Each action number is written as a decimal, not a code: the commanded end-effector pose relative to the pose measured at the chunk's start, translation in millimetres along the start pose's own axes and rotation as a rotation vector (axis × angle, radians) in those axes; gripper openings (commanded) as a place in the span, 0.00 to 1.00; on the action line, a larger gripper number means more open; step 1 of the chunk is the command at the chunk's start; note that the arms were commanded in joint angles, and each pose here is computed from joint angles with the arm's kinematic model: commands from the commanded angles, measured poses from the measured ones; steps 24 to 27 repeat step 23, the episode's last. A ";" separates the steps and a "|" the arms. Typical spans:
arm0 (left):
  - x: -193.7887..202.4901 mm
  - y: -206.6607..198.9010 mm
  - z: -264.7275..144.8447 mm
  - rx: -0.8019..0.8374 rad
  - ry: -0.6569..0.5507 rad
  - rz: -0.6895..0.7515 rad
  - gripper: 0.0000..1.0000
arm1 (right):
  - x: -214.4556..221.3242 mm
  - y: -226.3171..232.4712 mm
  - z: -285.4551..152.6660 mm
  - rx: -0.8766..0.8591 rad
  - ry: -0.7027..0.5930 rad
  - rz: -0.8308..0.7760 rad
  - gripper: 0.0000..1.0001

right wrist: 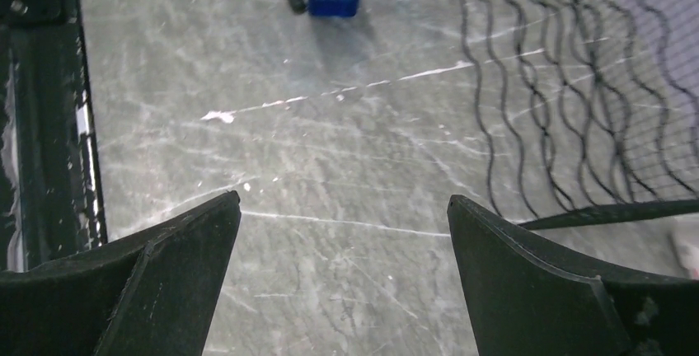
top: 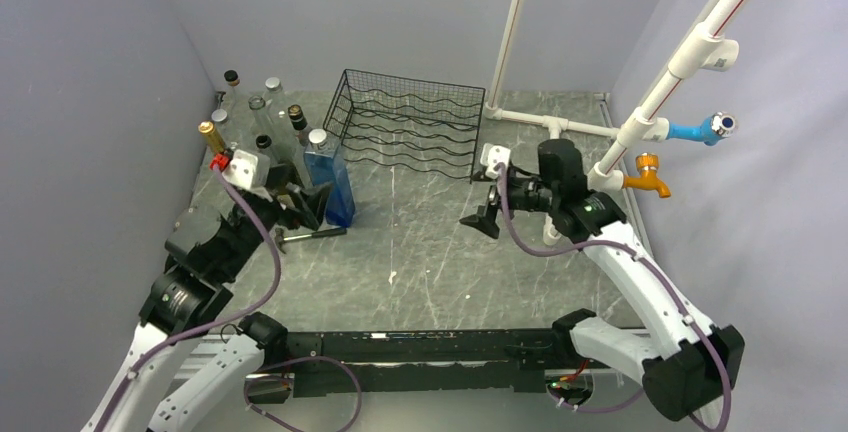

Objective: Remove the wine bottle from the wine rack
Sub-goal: Reset both arms

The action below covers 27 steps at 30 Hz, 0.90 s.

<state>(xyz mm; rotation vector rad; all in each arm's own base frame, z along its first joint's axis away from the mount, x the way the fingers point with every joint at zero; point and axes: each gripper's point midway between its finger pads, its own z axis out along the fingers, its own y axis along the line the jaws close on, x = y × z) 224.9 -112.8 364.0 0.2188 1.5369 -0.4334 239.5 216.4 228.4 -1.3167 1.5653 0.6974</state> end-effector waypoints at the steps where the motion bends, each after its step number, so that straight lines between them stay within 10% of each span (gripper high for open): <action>1: 30.4 -29.5 -25.2 0.174 0.097 -0.065 1.00 | -19.1 -21.4 -16.4 0.124 -0.064 0.044 1.00; 27: 74.9 -12.6 -69.3 0.124 0.088 -0.106 1.00 | -18.0 -26.3 -57.7 0.234 -0.172 0.335 1.00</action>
